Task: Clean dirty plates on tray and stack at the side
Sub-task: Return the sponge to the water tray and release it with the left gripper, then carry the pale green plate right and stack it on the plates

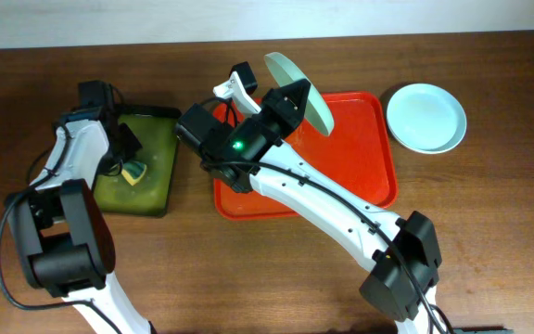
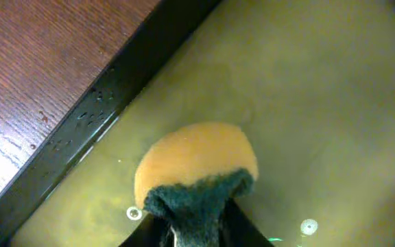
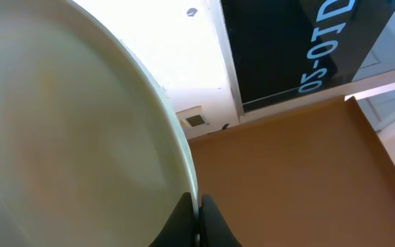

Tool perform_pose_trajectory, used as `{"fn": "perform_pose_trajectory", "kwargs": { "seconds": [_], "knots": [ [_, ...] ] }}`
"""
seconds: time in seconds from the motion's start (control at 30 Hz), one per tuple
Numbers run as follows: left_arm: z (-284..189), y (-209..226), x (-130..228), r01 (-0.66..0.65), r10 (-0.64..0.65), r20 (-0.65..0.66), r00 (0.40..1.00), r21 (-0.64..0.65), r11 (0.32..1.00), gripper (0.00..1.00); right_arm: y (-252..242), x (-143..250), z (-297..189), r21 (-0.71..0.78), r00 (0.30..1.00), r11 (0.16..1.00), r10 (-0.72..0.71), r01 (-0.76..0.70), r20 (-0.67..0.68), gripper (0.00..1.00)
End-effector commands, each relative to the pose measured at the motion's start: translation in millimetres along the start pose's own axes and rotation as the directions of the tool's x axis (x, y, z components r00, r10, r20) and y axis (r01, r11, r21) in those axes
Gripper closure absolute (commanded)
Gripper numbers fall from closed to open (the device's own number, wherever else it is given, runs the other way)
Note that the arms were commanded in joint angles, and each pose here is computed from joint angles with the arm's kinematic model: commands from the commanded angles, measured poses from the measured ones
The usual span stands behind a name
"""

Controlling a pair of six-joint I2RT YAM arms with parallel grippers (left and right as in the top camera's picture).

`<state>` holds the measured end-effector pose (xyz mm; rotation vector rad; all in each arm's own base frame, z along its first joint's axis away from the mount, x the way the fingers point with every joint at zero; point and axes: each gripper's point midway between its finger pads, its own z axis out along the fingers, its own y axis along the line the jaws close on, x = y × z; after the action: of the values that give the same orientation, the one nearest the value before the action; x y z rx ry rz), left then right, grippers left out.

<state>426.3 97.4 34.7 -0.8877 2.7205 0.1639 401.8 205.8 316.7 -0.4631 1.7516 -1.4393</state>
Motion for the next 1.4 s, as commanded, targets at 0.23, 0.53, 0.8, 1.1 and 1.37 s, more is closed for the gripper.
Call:
{"fn": "perform_pose_trajectory", "kwargs": {
  "seconds": [0.23, 0.53, 0.8, 1.1, 1.37],
  "knots": [
    [-155.4, 5.8, -41.5, 0.032, -0.067, 0.235, 0.970, 0.148, 0.989, 0.01, 4.3, -5.2, 1.2, -0.115, 0.995, 0.989, 0.095, -0.095, -0.007, 0.96],
    [-152.4, 7.8, -36.3, 0.032, -0.061, 0.215, 0.975, 0.137, 0.990, 0.01, 72.2, 15.2, 48.5, -0.532, 0.994, 0.845, 0.003, -0.059, -0.105, 0.96],
    [-152.3, 7.8, -36.2, 0.032, -0.061, 0.214, 0.975, 0.136, 0.990, 0.01, 90.9, 42.6, 69.6, -0.609, 0.967, 0.774, -0.253, 0.177, -0.041, 0.96],
    [-152.4, 7.8, -36.3, 0.032, -0.061, 0.215, 0.975, 0.137, 0.990, 0.01, 90.5, 165.0, 254.2, -0.641, 0.615, 0.024, 0.311, -0.767, -0.725, 0.96],
    [-152.3, 7.8, -36.2, 0.032, -0.061, 0.214, 0.975, 0.136, 0.990, 0.01, 132.6, 286.6, 319.6, -0.405, 0.407, 0.060, 0.250, -0.912, -0.879, 0.96]
  ]
}}
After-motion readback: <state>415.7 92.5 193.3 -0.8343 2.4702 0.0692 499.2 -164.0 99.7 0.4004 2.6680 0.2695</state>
